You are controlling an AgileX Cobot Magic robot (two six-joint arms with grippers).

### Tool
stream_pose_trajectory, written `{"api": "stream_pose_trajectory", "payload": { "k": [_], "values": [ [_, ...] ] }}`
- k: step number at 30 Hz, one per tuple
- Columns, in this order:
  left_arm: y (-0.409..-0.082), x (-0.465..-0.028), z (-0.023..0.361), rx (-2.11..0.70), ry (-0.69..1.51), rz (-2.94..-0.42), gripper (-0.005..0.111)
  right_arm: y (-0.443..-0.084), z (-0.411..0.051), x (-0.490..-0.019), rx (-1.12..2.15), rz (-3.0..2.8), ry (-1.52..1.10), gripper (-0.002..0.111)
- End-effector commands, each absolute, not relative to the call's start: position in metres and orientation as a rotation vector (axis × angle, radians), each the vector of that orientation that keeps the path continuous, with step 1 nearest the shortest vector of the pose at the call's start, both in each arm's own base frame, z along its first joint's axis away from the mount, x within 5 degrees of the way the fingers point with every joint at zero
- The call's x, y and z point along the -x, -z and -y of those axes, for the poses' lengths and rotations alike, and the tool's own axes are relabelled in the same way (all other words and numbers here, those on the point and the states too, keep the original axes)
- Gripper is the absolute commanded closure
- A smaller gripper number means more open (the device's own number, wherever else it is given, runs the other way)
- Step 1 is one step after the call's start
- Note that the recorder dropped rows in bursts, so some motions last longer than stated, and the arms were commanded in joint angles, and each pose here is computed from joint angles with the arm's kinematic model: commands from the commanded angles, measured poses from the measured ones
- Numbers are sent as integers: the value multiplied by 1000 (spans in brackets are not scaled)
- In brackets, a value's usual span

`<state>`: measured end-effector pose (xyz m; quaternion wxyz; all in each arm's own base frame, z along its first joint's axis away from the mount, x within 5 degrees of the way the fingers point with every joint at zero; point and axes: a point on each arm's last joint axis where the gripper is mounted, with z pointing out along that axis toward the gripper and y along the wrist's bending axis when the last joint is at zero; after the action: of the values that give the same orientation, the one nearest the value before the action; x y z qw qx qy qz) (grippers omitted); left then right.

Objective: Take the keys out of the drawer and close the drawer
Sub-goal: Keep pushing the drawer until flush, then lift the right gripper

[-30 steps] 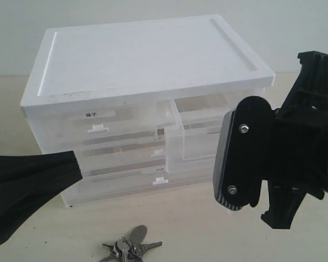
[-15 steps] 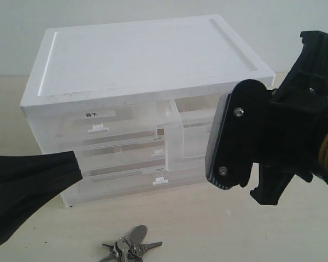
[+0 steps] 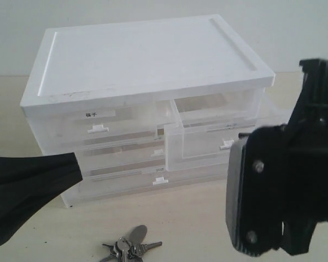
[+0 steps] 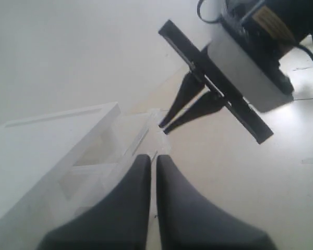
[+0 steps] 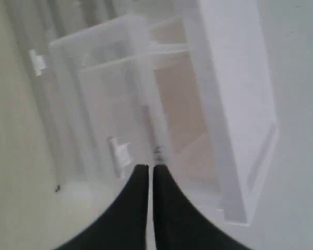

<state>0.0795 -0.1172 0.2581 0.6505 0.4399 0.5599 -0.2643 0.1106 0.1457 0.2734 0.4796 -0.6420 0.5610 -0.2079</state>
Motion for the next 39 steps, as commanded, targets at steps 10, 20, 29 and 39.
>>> {"api": "stream_pose_trajectory", "payload": {
  "k": [10, 20, 29, 39],
  "values": [
    [-257, -80, 117, -985, 616, -1278, 102, -249, -137, -122, 1595, -1316, 627, 108],
    [-257, -80, 117, -983, 619, -1281, 102, -234, -139, -147, 1620, -1317, 664, 108],
    [-257, -80, 117, -985, 615, -1287, 102, -233, -163, -173, 1554, -1360, 697, 108],
    [-257, -80, 117, -985, 615, -1287, 102, -238, -170, -212, 1513, -1469, 556, 108]
  ]
}}
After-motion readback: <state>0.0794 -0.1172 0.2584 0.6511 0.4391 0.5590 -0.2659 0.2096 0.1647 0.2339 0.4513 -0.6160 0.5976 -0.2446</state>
